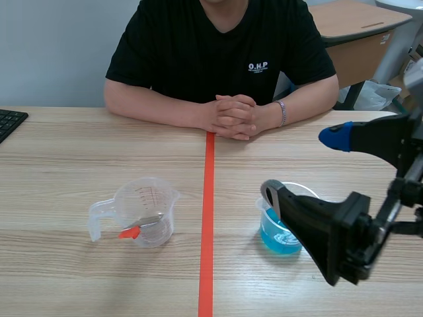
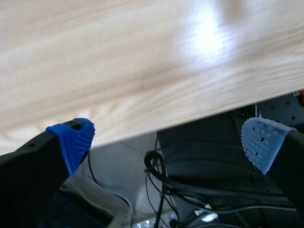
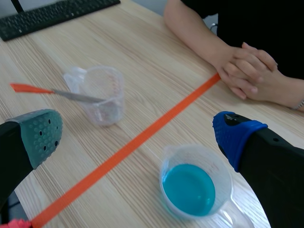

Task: Do the redox reaction experiment.
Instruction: 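Return to the home posture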

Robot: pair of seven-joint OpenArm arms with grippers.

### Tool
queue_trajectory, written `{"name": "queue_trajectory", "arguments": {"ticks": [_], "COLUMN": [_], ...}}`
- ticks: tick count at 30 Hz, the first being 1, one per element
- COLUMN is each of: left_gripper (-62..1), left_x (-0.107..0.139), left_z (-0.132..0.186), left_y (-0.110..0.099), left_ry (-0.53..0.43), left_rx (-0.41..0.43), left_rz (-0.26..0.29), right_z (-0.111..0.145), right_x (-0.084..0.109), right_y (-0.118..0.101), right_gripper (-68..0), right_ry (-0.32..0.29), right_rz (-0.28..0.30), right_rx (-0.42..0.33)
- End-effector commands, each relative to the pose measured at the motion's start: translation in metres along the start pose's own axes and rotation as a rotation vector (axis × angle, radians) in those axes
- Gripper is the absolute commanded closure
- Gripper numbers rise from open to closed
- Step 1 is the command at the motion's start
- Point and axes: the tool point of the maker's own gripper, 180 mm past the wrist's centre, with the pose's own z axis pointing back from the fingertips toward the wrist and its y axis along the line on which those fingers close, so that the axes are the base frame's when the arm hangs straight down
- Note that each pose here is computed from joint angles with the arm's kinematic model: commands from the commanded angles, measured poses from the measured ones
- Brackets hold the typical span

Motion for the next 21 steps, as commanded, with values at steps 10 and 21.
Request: {"name": "queue_trajectory", "arguments": {"ticks": [10,21], "left_gripper": [-62.3,-62.3], "left_x": [0.104,0.173], "left_z": [0.003,-0.001], "left_y": [-0.021,-0.027], "left_ry": [-0.259,-0.428], "left_rx": [-0.200,-0.327], "left_rz": [-0.173,-0.213], "right_z": [0.021,0.020], "right_x": [0.005,0.005], "right_y": [-0.002,-0.004], "right_gripper": [-67.9,-67.9], "right_ry": [0.012,0.014], "right_rz": [-0.001,0.003], "right_rx": [-0.080,-0.083]}}
